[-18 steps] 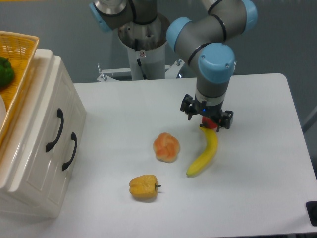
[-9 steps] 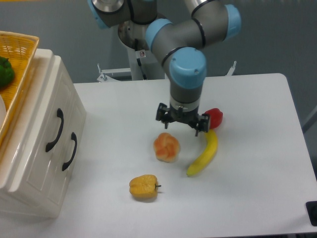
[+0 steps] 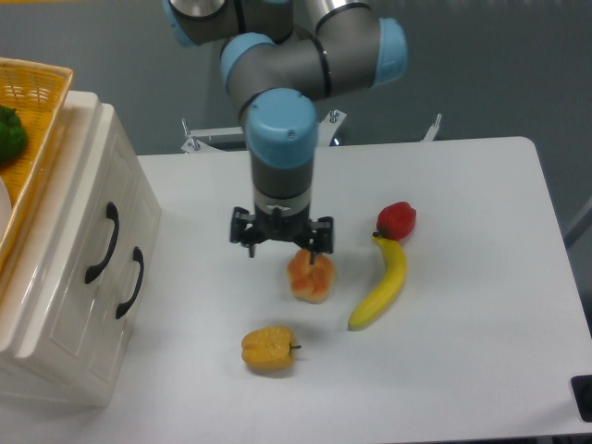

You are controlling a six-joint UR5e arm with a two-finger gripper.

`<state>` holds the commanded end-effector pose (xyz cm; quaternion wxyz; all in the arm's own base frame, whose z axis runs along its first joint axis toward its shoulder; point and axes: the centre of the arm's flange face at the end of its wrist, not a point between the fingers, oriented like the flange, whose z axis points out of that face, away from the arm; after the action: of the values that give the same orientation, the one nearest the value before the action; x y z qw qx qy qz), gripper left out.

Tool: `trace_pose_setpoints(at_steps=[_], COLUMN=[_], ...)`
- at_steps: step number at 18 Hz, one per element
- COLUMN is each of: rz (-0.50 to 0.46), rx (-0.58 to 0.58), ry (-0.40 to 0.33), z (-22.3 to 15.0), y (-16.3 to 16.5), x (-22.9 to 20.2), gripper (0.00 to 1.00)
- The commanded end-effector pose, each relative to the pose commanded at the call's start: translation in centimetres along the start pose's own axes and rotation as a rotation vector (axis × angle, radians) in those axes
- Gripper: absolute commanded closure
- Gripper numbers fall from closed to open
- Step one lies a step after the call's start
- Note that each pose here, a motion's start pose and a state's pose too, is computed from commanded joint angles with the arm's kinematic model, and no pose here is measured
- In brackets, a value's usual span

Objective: Slide open the top white drawer
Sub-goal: 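Move the gripper across the table toward the upper drawer's black handle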

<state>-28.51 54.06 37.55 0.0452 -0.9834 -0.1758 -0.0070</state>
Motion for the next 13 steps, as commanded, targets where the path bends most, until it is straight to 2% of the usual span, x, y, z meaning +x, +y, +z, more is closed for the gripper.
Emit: trace_pose_setpoints(at_steps=[11, 13], rz=[-0.06, -0.078], rx=[0.025, 0.029], ry=[0.016, 0.045], z=[-1.2, -1.2], y=[-0.5, -0.5], x=[6.5, 7.7], gripper=[0.0, 0.0])
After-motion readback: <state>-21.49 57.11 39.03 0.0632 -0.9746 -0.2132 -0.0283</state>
